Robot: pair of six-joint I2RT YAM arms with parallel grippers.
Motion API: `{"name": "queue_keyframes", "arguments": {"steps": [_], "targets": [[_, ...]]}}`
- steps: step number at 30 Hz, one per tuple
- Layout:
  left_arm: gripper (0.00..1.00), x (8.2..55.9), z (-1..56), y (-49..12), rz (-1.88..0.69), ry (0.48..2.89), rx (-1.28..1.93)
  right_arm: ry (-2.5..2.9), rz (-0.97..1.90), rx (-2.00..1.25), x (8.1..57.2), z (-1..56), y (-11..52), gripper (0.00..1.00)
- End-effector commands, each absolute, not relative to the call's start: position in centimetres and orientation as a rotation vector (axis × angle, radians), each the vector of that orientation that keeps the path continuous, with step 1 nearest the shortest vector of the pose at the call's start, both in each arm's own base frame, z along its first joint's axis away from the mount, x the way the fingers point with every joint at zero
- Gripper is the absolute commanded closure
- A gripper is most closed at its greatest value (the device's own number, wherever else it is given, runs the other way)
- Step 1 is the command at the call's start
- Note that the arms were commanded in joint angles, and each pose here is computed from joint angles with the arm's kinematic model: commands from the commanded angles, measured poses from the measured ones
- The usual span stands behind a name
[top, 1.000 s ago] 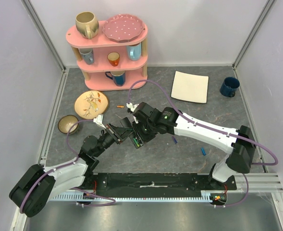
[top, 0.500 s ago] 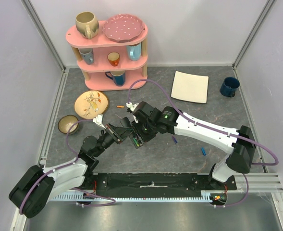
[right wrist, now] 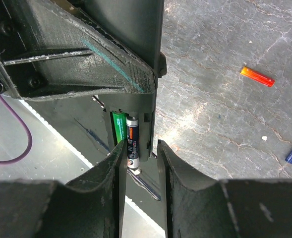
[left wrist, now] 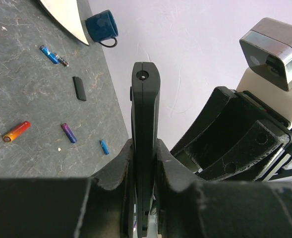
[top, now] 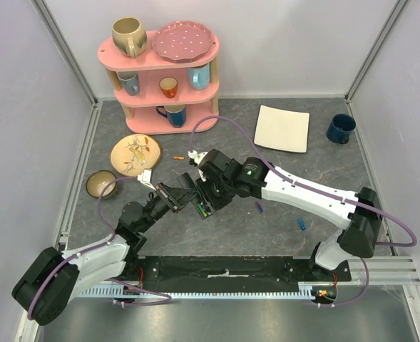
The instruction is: Load the batteries into the remote control
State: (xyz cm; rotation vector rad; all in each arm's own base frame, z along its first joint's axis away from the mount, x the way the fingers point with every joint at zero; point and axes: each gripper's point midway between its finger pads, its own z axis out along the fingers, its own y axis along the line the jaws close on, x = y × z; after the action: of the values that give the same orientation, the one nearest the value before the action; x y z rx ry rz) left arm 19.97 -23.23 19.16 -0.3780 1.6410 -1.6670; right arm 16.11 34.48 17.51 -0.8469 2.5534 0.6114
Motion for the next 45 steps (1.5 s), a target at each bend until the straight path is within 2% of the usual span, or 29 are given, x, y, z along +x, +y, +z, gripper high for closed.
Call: {"name": "queue_keyframes", "arguments": {"steps": [1,12,23,42,45], "targets": [[0.98,18.3,21.1,-23.3,-1.779,1.56,-0.332,2.489,0.586,-0.833,17.4,18.8,34.2,0.63],[0.98,18.2,21.0,-23.3,-1.78,1.568,-0.334,2.452,0.609,-0.82,18.2,19.8,35.3,0.62],[0.98,19.3,20.8,-23.0,-1.724,1.576,-0.381,2.469,0.68,-0.919,16.3,19.6,34.9,0.61],[0.98,19.4,20.0,-23.4,-1.71,1.614,-0.376,2.388,0.735,-0.888,16.9,22.1,35.8,0.57],[0.98,19.5,19.9,-23.4,-1.708,1.617,-0.379,2.312,0.756,-0.842,17.5,24.1,35.8,0.57]]}}
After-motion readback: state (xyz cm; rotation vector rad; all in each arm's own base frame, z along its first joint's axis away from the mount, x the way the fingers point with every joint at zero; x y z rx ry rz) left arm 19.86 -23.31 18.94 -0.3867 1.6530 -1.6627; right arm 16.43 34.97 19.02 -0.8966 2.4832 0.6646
